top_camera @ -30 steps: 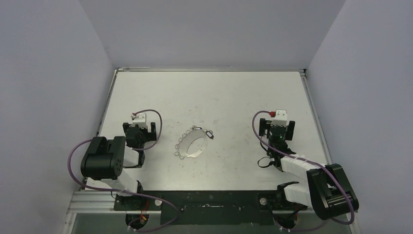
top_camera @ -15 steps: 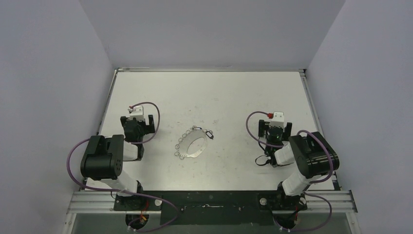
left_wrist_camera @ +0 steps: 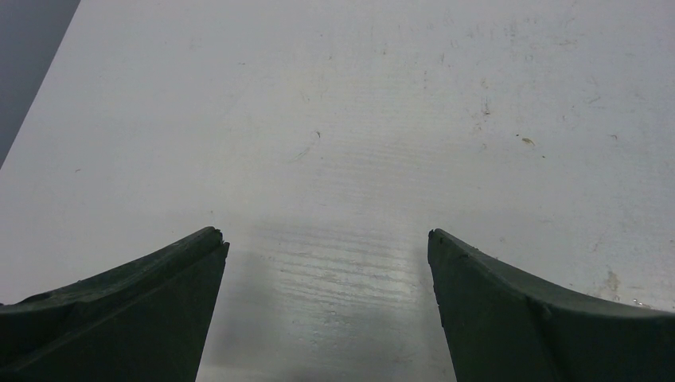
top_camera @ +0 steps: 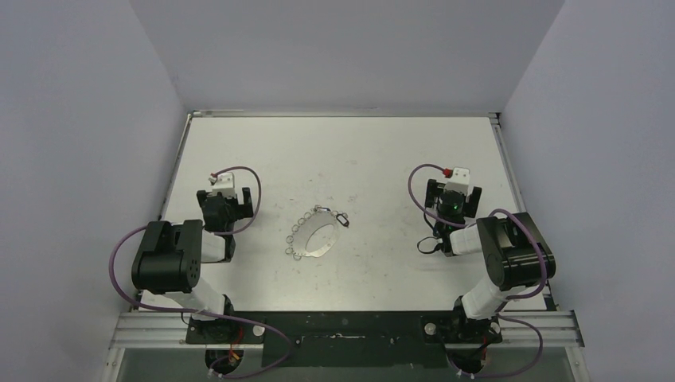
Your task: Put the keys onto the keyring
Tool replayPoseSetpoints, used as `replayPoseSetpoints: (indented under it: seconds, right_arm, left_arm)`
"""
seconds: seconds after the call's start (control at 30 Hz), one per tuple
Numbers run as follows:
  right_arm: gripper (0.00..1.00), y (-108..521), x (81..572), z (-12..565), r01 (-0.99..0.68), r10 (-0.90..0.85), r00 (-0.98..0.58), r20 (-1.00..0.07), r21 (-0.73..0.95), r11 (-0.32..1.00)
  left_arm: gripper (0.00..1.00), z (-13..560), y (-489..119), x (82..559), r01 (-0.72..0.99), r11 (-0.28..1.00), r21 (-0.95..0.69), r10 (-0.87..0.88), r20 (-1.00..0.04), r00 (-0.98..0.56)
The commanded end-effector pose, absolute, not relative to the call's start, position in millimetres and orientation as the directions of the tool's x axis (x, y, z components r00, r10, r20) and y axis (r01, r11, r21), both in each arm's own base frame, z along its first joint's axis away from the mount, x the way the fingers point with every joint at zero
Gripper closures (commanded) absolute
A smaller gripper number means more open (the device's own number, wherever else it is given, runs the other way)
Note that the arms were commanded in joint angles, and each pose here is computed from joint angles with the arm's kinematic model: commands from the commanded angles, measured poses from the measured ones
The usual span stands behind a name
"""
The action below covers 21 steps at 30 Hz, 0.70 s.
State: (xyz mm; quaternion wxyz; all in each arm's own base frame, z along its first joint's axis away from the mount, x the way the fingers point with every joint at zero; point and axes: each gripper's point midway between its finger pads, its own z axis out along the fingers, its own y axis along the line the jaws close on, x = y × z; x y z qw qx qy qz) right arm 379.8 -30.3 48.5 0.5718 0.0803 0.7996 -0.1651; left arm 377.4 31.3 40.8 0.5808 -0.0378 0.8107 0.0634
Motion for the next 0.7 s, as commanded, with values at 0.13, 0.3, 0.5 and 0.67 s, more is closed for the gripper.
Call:
replayPoseSetpoints:
  seconds: [0.13,0.3,0.5,0.67]
  right_arm:
    - [0.0,-29.3,384.6,57.8,0.328,-0.041,-0.296,-0.954,-0.142,0.934]
    - [0.0,-29.8,384.2,57.3,0.329,-0.041,-0.297,-0.954,-0.143,0.933]
    - [0.0,-29.9,384.2,57.0,0.329,-0.041,-0.298,-0.954,-0.143,0.933]
    - [0.0,-29.7,384.5,57.6,0.329,-0.041,-0.296,-0.954,-0.142,0.934]
  left_arm:
    - [0.03,54.0,35.2,388.3,-0.153,0.987,0.046,0.002,-0.961,-0.277]
    - [0.03,54.2,35.2,388.1,-0.154,0.987,0.048,0.004,-0.961,-0.276]
    - [0.03,52.8,35.4,388.7,-0.156,0.987,0.046,0.0,-0.959,-0.282]
    - [0.03,52.4,36.3,389.4,-0.152,0.988,0.04,-0.005,-0.958,-0.288]
